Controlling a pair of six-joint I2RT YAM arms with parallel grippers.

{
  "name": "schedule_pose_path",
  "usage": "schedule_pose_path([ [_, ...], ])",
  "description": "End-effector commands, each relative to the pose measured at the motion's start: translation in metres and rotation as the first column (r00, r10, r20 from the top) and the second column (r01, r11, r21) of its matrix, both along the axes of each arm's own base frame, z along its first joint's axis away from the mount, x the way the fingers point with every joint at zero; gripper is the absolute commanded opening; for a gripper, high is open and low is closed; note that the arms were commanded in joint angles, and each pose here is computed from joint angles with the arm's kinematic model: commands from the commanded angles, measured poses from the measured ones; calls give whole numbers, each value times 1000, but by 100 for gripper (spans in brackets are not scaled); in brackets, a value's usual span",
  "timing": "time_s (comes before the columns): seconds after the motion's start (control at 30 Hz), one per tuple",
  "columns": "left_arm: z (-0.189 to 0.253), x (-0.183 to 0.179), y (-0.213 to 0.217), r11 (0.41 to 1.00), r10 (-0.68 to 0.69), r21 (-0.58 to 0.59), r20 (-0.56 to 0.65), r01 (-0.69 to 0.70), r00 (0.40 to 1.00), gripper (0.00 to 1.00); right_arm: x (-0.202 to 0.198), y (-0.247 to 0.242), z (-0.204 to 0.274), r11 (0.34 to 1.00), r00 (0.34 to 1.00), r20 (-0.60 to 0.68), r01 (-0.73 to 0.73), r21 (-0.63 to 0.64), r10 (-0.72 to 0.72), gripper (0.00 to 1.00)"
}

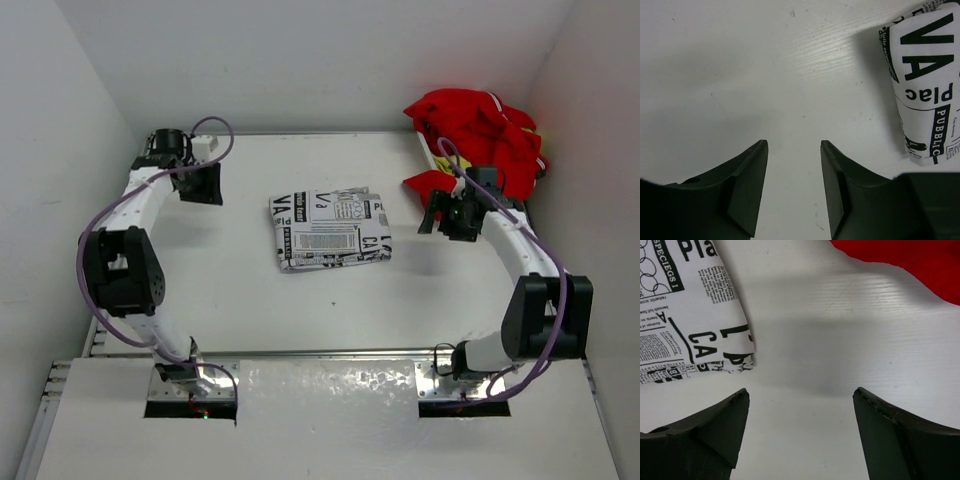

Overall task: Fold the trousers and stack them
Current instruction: Fold the trousers

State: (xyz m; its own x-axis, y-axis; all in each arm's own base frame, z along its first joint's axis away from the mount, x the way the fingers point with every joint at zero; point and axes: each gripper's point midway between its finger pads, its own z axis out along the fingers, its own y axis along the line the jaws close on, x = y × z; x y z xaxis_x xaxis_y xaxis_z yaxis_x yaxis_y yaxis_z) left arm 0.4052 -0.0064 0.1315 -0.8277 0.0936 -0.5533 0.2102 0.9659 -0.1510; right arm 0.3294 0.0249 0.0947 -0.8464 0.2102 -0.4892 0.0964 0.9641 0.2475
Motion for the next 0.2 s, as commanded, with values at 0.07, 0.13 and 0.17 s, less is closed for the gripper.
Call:
schedule_pose_path([
  [0.07,27,6,3,1000,11,9,106,-12,994,45,3,-4,1,1000,1000,17,12,-16,-12,80],
  [0.13,26,4,3,1000,9,9,106,-10,994,45,4,-3,1,1000,999,49,10,-11,-10,80],
  [0.17,25,3,3,1000,10,10,103,-11,995,45,5,-6,6,999,997,73,23,-23,-21,81],
])
